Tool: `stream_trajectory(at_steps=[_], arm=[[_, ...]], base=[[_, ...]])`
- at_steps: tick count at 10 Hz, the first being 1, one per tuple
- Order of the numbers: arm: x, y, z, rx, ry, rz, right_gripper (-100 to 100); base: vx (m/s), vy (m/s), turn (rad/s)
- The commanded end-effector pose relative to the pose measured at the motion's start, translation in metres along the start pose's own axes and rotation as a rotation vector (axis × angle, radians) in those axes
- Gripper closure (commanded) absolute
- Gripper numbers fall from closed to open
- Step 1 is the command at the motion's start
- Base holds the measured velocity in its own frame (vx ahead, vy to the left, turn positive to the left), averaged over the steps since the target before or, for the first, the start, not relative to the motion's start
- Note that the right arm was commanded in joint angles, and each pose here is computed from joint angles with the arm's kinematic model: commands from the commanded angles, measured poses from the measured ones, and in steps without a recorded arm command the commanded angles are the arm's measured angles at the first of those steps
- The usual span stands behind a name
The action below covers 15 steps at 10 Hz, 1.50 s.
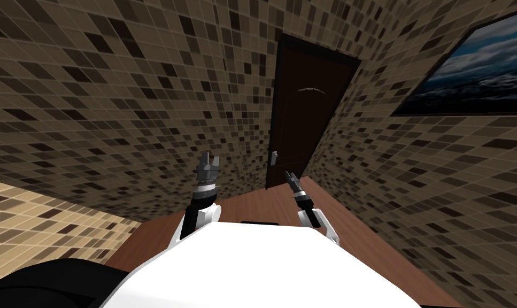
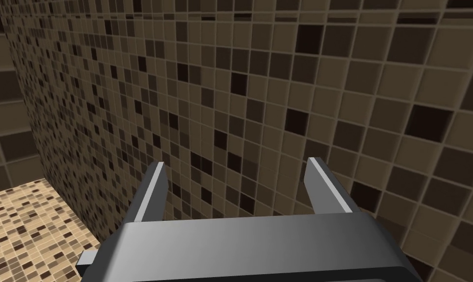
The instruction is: Pull the door open
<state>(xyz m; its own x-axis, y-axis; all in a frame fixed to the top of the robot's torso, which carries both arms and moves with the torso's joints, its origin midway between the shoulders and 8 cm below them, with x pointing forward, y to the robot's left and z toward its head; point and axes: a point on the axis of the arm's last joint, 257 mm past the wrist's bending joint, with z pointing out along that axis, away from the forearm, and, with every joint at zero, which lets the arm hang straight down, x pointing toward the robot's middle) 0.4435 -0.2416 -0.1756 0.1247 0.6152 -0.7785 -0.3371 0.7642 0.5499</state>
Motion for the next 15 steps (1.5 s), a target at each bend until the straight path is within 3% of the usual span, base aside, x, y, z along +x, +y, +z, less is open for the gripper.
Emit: stream_trajectory(at_steps=[1, 7, 15], arm=[[0.008, -0.008, 0.0012, 0.009, 0.027, -0.057, -100], [0.043, -0.046, 0.0007, 0.035, 0.147, -0.293, -100], [0.073, -0.085, -0.0039, 0.046, 0.268, -0.520, -100]], base=[[0.141, -0.038, 0.034], [0.145, -0.037, 0.034], [0.146, -0.031, 0.028]])
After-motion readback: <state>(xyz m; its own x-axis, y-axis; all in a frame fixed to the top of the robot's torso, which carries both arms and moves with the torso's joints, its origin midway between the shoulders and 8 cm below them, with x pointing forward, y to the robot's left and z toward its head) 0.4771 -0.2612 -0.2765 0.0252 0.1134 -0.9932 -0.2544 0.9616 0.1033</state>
